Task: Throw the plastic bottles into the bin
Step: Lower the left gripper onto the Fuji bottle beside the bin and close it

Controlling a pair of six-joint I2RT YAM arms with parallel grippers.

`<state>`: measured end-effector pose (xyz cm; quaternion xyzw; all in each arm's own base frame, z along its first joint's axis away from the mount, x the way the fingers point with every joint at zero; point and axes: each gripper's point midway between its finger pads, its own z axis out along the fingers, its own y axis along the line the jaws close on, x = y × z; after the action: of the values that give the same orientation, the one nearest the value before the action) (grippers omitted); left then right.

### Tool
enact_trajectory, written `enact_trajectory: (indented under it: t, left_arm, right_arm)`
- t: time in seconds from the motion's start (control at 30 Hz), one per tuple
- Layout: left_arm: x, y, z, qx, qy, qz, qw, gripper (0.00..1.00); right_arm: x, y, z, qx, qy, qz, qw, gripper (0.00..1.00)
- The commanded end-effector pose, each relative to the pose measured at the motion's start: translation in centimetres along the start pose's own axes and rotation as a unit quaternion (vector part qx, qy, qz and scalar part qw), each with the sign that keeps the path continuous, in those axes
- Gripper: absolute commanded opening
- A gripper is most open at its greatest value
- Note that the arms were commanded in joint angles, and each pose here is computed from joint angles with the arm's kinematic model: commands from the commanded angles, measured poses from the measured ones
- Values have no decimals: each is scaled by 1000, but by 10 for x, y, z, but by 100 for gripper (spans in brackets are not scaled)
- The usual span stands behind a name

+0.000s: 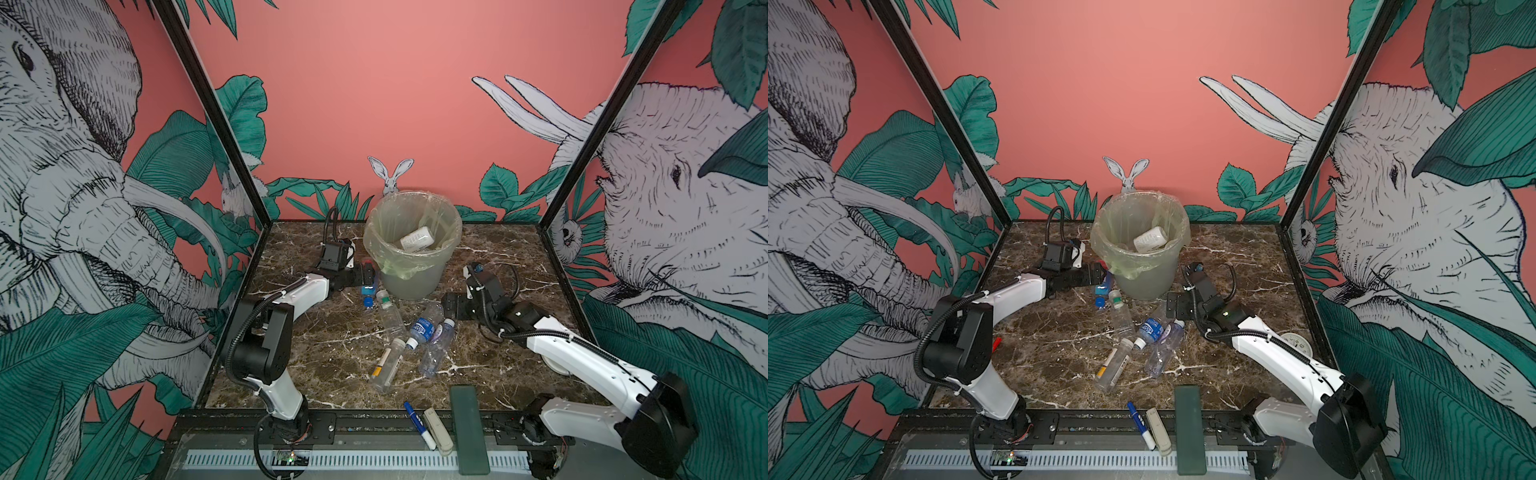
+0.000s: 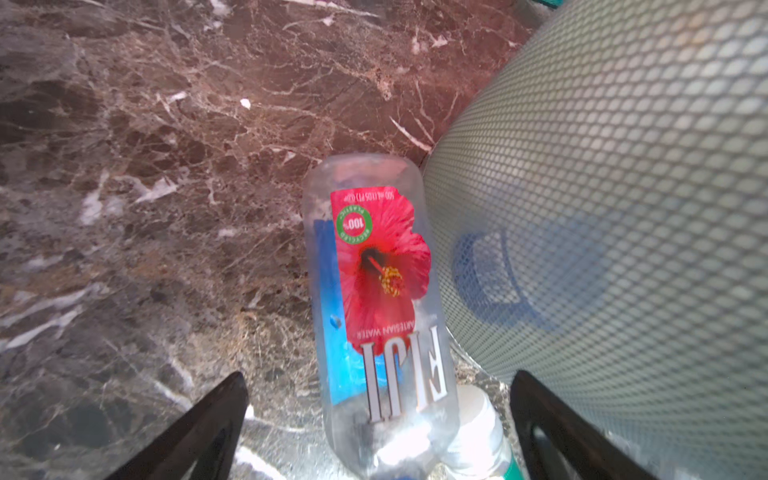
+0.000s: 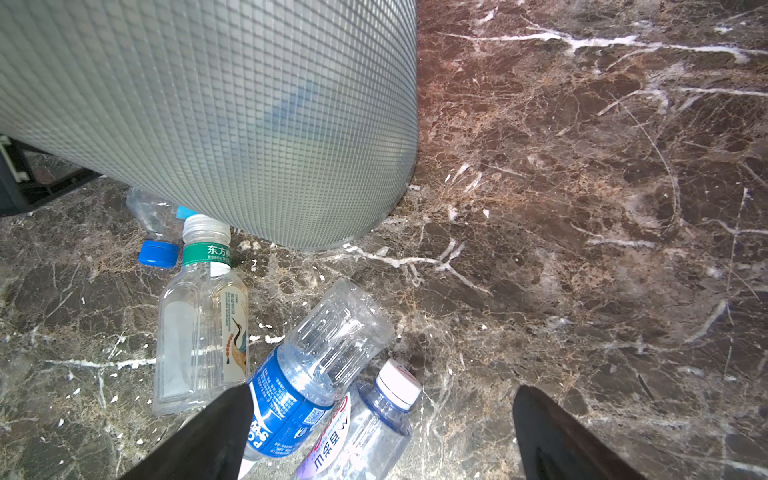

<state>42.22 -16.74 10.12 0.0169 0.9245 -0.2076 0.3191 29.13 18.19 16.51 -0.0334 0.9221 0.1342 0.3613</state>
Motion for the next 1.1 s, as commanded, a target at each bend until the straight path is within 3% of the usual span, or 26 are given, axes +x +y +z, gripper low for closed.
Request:
enact_trajectory:
  t: [0.0, 0.63, 1.07]
  left_arm:
    - [-10, -3, 3, 6, -8, -1, 1000, 100]
    - [5, 1, 30, -47, 40, 42, 997, 96]
    - [15, 30, 19, -144, 61, 66, 985, 91]
  right_arm:
    - [2, -3, -3, 6, -6, 4, 1000, 99]
    - [6, -7, -6, 10, -6, 6, 1000, 99]
    - [7, -4, -3, 3, -3, 10, 1000, 99]
